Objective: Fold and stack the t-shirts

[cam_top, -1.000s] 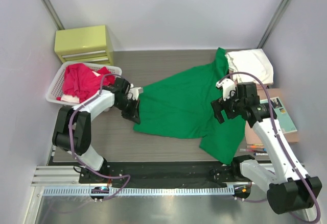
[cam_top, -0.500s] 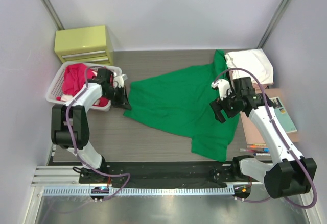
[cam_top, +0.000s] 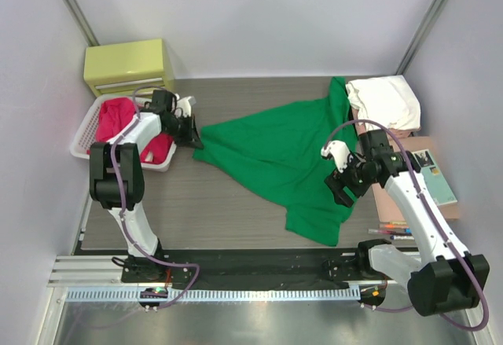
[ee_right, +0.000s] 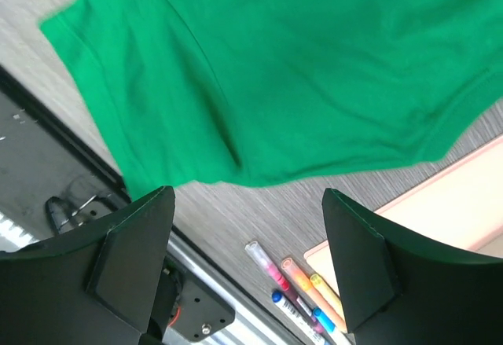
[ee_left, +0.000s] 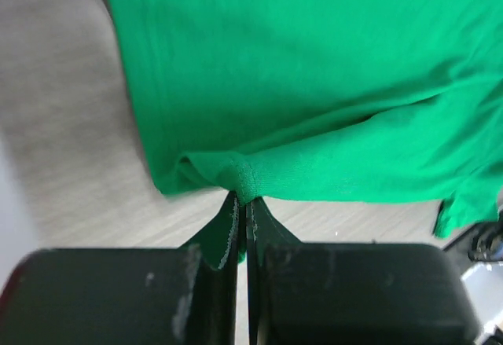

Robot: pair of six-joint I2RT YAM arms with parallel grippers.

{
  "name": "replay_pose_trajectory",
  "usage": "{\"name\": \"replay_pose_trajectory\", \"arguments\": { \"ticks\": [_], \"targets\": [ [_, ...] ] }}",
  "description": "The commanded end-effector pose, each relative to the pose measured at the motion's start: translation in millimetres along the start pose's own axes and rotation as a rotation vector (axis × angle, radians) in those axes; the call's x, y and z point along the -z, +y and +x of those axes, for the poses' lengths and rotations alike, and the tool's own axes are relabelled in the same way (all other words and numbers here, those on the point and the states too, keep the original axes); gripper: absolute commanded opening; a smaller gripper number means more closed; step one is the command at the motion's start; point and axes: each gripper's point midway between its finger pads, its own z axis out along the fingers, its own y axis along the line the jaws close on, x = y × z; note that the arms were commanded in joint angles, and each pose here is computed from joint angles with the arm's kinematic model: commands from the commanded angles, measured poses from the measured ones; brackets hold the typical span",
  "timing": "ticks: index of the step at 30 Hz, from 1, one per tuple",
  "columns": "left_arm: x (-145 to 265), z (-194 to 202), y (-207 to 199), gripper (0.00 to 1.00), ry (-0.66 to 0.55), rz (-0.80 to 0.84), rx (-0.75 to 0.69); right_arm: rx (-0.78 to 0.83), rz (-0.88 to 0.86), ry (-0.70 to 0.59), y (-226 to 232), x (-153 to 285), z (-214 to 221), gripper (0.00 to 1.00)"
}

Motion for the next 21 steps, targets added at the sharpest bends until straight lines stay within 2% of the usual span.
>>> {"name": "replay_pose_trajectory", "arguments": {
  "ticks": [1,5,10,15,18,20,21],
  "targets": [
    [38.0,-59.7,-10.7,0.0,-0.199,-0.027,-0.086,-0.02,0.137,-0.06,-17.5,-2.8,-1.6,0.82],
    [55.7,-74.9,-19.5,0.0,-0.244,-0.039,-0.113,-0.04,0.167,-0.039,-29.6,-19.2,2.4,0.82],
    [58.4,-79.9,-14.5,0.0,-0.241,-0.07,-0.127,-0.001,-0.035,-0.088,-2.1,-19.8,-17.0,0.75],
    [54.2,-91.8,-10.3,0.0,-0.254,-0.076,-0.109,0.097,-0.169,-0.002,25.6,-15.3,-7.1,0.75],
    [53.6,-105.7,-9.7,0.0,-0.276,-0.08,-0.102,0.116,-0.157,0.052,29.5,-22.2,4.6,0.74],
    [57.2,-117.6,-9.0,0.0,-0.3,-0.1,-0.11,0.123,-0.082,0.04,16.2,-28.4,0.7,0.74],
    [58.9,-120.8,-3.8,0.0,-0.305,-0.133,-0.107,0.071,-0.045,0.047,11.3,-34.3,3.0,0.74]
  ]
}}
